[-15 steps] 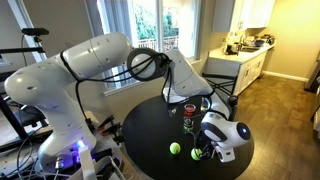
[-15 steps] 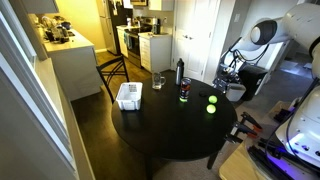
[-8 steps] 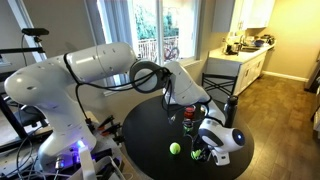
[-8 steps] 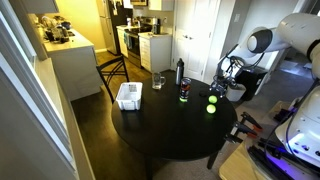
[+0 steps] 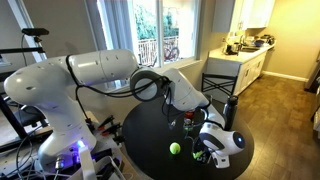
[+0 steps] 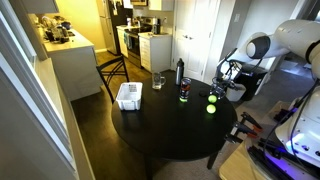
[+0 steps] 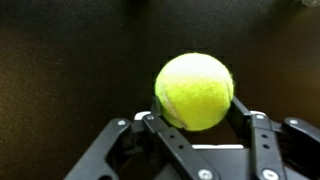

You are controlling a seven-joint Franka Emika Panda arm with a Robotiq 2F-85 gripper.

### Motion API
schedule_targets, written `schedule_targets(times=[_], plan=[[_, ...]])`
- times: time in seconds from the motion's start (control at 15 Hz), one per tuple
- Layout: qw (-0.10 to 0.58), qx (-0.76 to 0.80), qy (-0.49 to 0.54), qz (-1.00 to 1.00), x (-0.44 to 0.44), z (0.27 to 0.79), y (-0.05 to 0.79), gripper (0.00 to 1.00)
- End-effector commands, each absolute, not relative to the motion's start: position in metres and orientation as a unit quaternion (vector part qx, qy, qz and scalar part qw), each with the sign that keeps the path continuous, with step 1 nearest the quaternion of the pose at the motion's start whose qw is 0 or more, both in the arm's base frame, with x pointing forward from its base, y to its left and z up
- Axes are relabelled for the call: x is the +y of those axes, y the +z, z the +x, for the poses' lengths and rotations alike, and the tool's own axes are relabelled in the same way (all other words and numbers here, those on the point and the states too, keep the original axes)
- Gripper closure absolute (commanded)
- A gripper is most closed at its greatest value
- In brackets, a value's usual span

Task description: Put one tennis ball into the canister

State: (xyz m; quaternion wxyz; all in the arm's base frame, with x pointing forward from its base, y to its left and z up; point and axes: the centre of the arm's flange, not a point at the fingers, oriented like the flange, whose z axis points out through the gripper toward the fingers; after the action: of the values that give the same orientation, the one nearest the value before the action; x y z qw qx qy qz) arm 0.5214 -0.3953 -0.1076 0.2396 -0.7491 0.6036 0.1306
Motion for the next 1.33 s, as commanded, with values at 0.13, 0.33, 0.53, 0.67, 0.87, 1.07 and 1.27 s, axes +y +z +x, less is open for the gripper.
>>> schedule_targets(times=[0.13,0.33,0.53,0.67,0.87,1.07,1.27], plan=[[0.289,0.599,0.126,-0.736,-0.401,0.547,-0.069,0.62],[0.322,0.579,0.103,-0.742,-0.399,0.565,-0.030,0.62],[0.356,0.550,0.062,-0.753,-0.390,0.585,0.016,0.62],[0.378,0.529,0.037,-0.759,-0.381,0.602,0.037,0.62],[0.402,0.501,0.020,-0.766,-0.360,0.624,0.053,0.62],[0.431,0.472,0.010,-0.769,-0.333,0.640,0.062,0.62],[0.464,0.429,0.001,-0.775,-0.299,0.650,0.075,0.62]])
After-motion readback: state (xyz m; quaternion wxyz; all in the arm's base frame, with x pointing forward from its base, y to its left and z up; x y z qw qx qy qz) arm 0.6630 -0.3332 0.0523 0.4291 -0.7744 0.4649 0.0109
